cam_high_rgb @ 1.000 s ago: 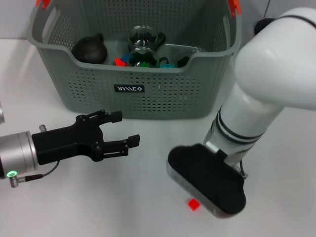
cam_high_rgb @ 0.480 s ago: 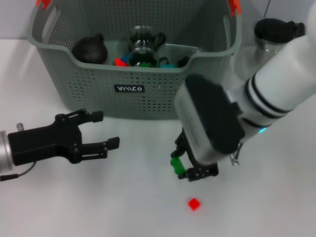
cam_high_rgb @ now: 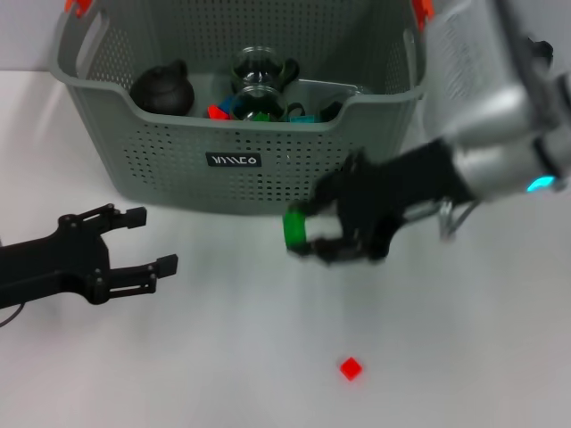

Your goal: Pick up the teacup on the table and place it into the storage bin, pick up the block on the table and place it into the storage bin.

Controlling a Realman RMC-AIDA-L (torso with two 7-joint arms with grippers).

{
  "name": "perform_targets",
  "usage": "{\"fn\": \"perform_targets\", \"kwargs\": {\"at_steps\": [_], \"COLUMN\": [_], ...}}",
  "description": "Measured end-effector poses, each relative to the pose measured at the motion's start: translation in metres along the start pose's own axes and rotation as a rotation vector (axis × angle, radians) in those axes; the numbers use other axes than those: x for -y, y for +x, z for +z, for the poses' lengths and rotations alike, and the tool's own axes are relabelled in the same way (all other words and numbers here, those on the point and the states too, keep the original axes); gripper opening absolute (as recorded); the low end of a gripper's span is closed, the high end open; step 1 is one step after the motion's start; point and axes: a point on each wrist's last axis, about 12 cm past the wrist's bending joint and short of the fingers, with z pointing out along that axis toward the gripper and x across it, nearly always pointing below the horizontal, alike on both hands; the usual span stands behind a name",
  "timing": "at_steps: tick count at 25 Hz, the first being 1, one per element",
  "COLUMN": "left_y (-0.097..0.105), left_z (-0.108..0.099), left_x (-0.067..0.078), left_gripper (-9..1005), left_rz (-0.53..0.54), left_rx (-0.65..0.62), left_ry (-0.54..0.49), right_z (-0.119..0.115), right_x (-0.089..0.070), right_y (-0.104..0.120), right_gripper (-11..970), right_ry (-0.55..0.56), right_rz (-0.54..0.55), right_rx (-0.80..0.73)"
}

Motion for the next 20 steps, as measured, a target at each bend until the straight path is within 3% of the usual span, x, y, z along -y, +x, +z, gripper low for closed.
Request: {"fn": "perform_targets", "kwargs": {"at_steps": [6,8,11,15,20], "left_y": [0.006,0.007,0.006,0.001,-0.006], "left_z": [-0.005,-0.004,-0.001,0.002,0.008], "left_x": [0.002,0.003,0.004,0.005,0.005], "left_gripper": [885,885,885,885,885], "left_rz": [-0.015,-0.017,-0.019,-0.016,-0.003], "left_rx": [-0.005,-0.003,0.006,0.024,0.043], "left_ry": [-0.017,-0.016,-0.007,0.022,0.052], "right_z": [-0.076,-0.108,-0.142,-0.151,-0.138], "right_x": [0.022,0.036,0.061,0.091,0.115], "right_y": [-0.028,-0.038,-0.036,-0.019,0.000], "right_gripper": [441,441,441,442,442], "right_ry": [0.141,0.212,0.309,0.344,0.370], "right_rz": [0.101,0.176,0.325,0.448,0.496], "right_rx": [0.347,0.510,0.674,0.691,0.632]}}
